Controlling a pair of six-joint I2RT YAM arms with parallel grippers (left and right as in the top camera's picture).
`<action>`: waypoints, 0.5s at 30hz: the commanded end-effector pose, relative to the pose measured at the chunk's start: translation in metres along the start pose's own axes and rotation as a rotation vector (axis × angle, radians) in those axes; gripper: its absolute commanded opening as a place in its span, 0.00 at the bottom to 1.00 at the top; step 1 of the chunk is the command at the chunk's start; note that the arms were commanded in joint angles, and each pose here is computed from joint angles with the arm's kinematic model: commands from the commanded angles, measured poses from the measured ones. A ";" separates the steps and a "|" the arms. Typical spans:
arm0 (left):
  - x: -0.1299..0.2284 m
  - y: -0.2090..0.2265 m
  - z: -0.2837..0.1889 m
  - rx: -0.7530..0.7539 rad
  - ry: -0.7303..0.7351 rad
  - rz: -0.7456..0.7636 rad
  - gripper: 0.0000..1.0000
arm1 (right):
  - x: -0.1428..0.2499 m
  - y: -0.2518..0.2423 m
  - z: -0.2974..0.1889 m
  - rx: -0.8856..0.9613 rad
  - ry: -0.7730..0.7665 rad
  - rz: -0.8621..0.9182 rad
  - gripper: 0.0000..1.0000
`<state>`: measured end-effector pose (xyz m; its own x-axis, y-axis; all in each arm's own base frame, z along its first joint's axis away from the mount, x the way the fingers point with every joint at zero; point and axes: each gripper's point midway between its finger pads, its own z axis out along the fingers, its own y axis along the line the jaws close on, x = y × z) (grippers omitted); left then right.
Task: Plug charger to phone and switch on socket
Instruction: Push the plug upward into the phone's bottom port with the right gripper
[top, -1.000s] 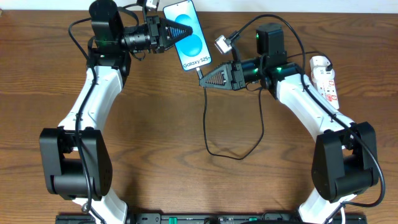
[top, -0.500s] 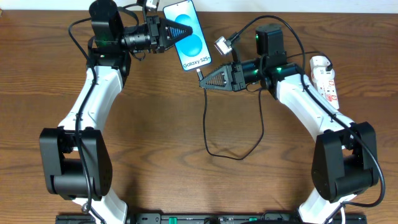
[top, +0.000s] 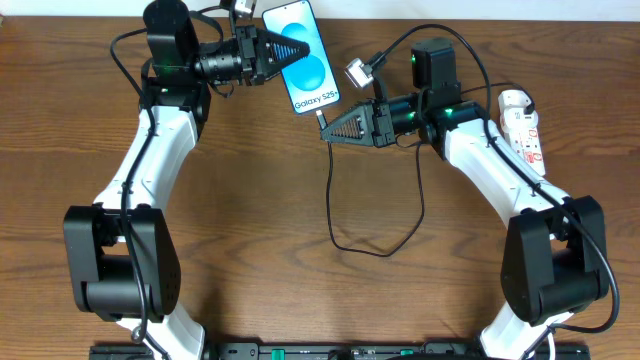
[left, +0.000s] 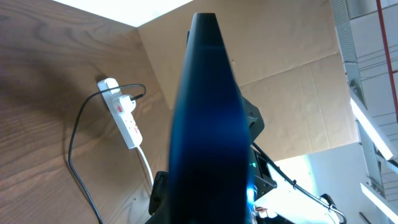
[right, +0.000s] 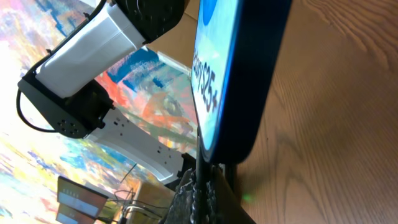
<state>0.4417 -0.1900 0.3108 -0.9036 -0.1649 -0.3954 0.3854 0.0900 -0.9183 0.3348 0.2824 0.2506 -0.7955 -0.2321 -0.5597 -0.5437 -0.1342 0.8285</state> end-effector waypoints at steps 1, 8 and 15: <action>0.000 -0.010 -0.001 0.012 0.008 0.030 0.07 | 0.004 0.001 -0.001 -0.022 0.006 -0.022 0.01; 0.000 -0.010 -0.001 0.012 0.009 0.030 0.07 | 0.003 0.001 -0.001 -0.022 0.006 -0.032 0.01; 0.001 -0.010 -0.001 0.015 0.015 0.030 0.07 | 0.002 0.000 -0.004 -0.018 0.000 -0.043 0.01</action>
<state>0.4416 -0.1900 0.3108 -0.9036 -0.1645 -0.3954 0.3855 0.0899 -0.9183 0.3356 0.2825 0.2516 -0.7799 -0.2275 -0.5831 -0.5661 -0.1411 0.8122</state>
